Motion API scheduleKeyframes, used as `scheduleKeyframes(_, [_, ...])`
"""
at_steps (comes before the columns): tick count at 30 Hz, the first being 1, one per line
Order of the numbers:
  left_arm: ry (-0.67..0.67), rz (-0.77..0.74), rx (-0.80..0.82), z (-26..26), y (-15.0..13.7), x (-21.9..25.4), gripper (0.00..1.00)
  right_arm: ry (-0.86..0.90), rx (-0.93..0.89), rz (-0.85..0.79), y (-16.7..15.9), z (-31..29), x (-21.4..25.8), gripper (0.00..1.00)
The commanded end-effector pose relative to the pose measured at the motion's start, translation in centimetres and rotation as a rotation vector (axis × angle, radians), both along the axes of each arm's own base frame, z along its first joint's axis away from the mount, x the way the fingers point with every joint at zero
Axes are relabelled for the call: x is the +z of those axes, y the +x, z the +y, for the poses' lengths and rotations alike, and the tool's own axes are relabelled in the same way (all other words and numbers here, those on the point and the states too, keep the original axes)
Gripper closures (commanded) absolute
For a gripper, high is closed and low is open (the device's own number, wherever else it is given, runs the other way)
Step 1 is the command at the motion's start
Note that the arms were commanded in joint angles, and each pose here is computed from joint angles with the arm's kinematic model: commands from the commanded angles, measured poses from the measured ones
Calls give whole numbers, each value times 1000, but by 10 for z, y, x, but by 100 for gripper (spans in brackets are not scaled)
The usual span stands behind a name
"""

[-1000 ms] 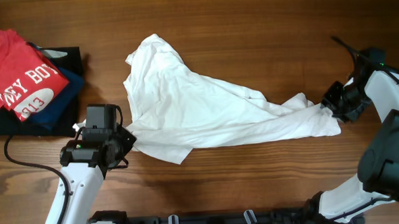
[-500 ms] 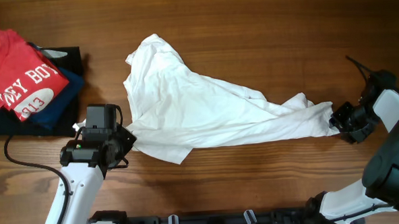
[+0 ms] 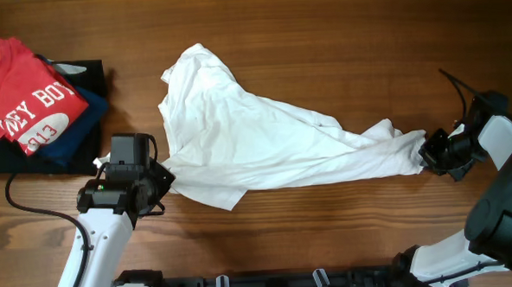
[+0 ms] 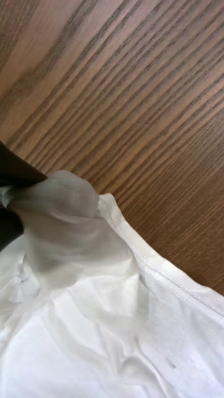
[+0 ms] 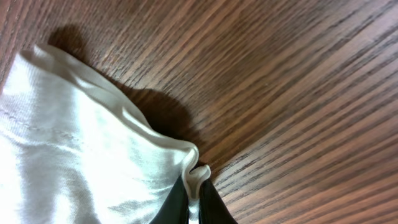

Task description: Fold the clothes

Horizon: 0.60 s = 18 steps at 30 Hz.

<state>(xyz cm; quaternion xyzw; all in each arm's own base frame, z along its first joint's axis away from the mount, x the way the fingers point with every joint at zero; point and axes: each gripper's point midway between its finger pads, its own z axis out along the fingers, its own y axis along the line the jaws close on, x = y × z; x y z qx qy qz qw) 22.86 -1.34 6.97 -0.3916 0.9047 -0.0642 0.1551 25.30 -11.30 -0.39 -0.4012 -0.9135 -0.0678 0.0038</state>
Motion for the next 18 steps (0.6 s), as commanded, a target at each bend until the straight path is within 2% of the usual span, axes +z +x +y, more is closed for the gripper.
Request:
scheduleKeyframes(1, [13,0,-1,3,0,-1,91,56,46,-39,4,11,2,96])
scheduleKeyframes(2, [13,-4,-2,3,1,0,96,72,68,-58,7,14,10,96])
scheduleKeyframes(4, [31,-34,-56,3,7,10,96,65,87,-101,15,13,39,96])
scheduleKeyframes(8, [59,-140,-128,1,31,63,96,-35,139,-261,24,8,130,96])
scheduleKeyframes(11, [104,-260,-198,4,50,128,96,-120,182,-380,15,12,203,96])
scheduleKeyframes(18, [185,-422,-152,38,47,239,96,-291,166,-645,-3,22,338,96])
